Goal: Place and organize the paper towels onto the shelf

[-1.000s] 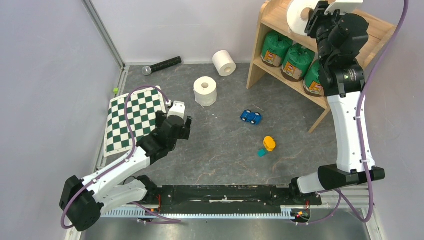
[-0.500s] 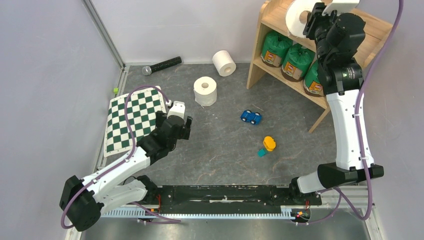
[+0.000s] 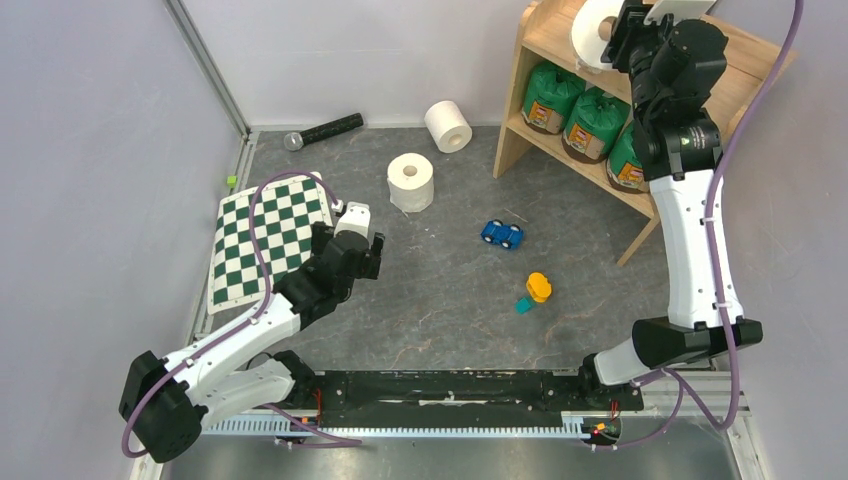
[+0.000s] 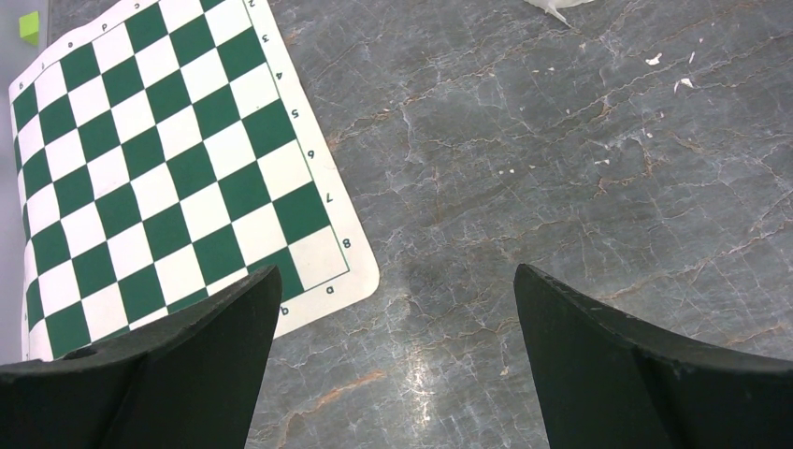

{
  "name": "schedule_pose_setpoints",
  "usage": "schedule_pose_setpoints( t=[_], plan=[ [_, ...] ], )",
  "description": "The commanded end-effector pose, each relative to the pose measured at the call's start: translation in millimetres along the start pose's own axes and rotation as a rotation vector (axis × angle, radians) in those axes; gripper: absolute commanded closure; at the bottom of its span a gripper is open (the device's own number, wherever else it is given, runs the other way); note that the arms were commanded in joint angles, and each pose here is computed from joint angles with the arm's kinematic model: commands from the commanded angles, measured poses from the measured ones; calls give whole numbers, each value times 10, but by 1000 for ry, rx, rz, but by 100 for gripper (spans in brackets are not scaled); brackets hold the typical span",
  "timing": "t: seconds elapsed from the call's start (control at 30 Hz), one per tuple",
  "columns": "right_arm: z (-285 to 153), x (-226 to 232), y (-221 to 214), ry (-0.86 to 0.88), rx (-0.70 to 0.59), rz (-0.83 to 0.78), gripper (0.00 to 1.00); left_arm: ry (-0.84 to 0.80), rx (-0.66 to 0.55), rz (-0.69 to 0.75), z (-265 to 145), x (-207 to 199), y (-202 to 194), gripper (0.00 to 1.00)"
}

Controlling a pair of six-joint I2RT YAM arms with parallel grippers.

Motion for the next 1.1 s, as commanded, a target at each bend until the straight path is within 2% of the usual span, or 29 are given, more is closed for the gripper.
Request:
schedule_pose_setpoints(
  t=[0.0, 0.17, 0.3, 0.43, 0.53, 0.63, 0.9, 1.07],
  plan=[
    [9, -56, 247, -16, -90, 21, 44, 2, -32, 20, 18, 3, 50, 0],
    [71, -87, 226, -33, -91, 17, 41, 4, -30, 21, 24, 3, 51, 0],
    [117, -99, 238, -36, -102, 13, 29, 6, -27, 24, 28, 3, 45, 0],
    [131, -122, 294, -37, -130, 7, 25, 8, -25, 26, 32, 3, 39, 0],
    [132, -130, 344, -34, -157, -1, 17, 10, -23, 27, 35, 2, 37, 0],
    [108, -144, 395, -32, -185, -14, 2, 10, -23, 26, 37, 1, 36, 0],
    [-105, -203, 445, -37, -260, -18, 2, 6, -26, 22, 39, -7, 47, 0],
    [-143, -238, 309, -51, -218, -31, 2, -7, -28, 14, 34, -21, 55, 0]
  ],
)
Point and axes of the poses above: each gripper's point midway between its finger pads, its own z axis out along the fingers, its own x axis along the line the jaws close on, y = z × x, the point moved 7 cm from there along -z, back along the fingers, and after that the axes turned 1 degree about -z, right-handed, at the moved point
